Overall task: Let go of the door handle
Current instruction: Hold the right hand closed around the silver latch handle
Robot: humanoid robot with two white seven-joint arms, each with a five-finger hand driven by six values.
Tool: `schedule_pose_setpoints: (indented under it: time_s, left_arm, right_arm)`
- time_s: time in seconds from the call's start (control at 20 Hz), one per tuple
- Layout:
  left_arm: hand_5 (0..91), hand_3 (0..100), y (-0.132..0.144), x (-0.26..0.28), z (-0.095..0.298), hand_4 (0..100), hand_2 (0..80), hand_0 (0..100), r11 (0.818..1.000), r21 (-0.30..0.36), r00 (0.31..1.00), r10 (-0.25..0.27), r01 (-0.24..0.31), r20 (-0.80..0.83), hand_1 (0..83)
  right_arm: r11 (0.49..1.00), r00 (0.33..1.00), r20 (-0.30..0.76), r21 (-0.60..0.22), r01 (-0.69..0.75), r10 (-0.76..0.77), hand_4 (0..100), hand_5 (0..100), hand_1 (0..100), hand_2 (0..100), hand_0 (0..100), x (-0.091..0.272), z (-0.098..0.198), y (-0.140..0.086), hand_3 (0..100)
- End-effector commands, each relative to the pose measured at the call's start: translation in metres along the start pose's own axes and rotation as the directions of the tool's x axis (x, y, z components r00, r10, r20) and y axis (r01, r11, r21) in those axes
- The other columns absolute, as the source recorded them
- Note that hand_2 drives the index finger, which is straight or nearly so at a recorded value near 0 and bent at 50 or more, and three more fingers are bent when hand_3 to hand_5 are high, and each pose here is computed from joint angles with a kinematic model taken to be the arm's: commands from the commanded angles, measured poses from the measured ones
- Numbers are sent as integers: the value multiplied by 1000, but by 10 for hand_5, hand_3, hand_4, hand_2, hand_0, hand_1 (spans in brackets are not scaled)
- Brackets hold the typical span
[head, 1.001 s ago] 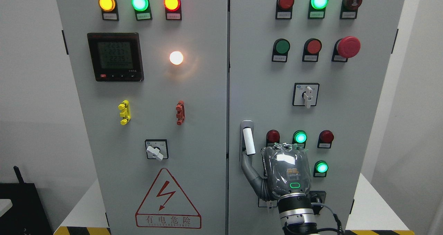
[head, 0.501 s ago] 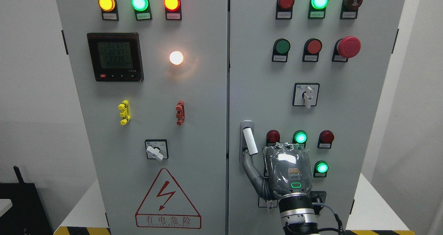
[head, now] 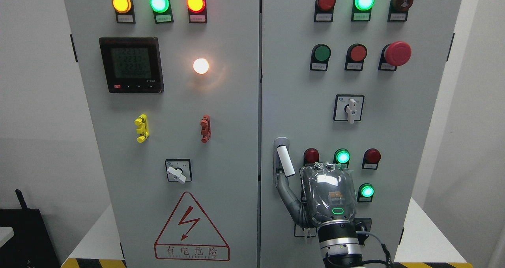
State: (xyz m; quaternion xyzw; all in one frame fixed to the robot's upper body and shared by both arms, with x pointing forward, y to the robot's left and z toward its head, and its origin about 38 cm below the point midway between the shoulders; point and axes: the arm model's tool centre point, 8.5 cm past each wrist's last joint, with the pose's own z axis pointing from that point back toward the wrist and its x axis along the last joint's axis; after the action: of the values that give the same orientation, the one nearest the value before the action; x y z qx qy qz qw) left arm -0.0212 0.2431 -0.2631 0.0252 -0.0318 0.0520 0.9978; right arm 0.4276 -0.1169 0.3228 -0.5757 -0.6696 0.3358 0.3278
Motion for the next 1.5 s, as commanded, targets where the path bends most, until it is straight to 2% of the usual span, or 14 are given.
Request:
schedule_pose_setpoints:
  time_s: [0.0, 1.45]
  left_arm:
    - [0, 0, -2, 10, -1, 0, 0, 120, 1000, -5, 1000, 0, 0, 30, 389]
    - [0, 0, -2, 10, -1, 0, 0, 120, 1000, -5, 1000, 0, 0, 30, 389]
  right_arm:
    - [1000, 1000, -1, 0, 1, -1, 1000, 955, 0, 1000, 559, 0, 0, 0, 1000]
    - [1000, 1000, -17, -5, 1, -1, 1000, 955, 0, 1000, 599, -3, 1, -2, 1000]
